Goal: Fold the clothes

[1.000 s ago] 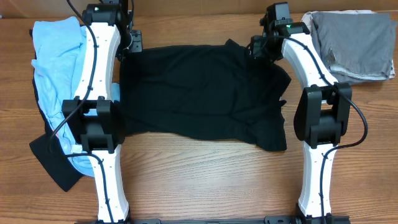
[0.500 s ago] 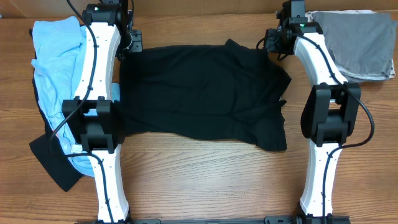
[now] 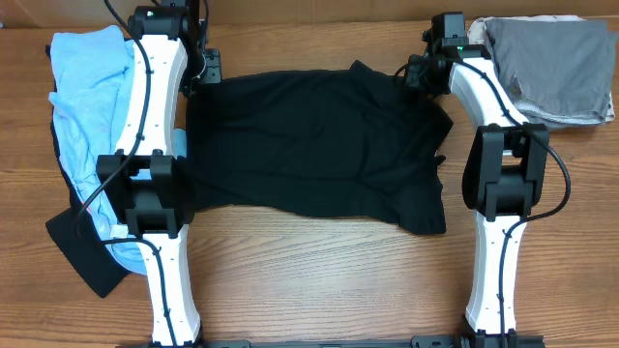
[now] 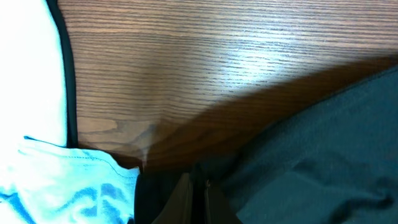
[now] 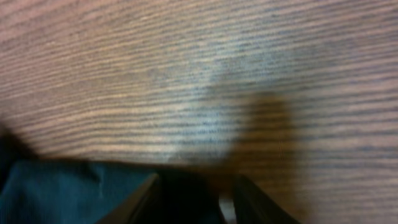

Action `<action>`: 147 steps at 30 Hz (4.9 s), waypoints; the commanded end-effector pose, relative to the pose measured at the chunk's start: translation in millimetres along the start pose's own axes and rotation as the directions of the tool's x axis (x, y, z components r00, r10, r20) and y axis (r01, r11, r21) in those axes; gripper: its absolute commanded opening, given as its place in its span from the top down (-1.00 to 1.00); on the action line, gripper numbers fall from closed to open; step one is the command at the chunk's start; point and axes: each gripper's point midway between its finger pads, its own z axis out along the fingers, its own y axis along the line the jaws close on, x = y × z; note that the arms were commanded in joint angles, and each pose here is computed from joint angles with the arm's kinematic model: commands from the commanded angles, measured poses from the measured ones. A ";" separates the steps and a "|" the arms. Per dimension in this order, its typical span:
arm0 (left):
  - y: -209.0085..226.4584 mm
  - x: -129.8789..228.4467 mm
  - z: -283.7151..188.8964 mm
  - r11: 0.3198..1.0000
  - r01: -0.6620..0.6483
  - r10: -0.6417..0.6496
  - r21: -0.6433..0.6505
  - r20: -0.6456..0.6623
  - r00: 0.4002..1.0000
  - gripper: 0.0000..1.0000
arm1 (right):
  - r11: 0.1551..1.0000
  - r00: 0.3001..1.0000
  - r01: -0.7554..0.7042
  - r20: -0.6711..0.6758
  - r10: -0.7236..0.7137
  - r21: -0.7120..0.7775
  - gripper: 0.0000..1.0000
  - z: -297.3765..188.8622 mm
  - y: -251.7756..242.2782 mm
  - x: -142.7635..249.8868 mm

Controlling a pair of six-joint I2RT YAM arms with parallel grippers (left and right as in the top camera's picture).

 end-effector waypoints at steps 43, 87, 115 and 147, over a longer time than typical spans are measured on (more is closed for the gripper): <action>21.5 -11.8 6.2 0.999 0.049 -0.048 -0.022 0.035 0.998 0.92 | 0.986 0.878 0.128 -0.449 -0.165 -0.111 0.92 -109.4 94.6 139.6; 20.0 -16.9 6.1 0.999 0.049 -0.048 -0.015 0.056 0.997 0.91 | 0.995 0.944 -0.027 -0.329 -0.005 -0.094 0.14 -49.4 78.2 99.0; 22.1 -76.0 -41.7 0.998 0.062 -0.062 0.010 0.303 0.951 0.88 | 0.986 0.980 0.057 0.195 -0.025 -0.159 0.92 -178.6 33.7 -90.5; 52.1 32.6 23.4 0.996 -0.083 0.076 -0.038 -0.153 0.985 0.92 | 1.000 0.892 -0.020 -0.452 0.017 -0.002 0.92 -181.4 -6.1 74.2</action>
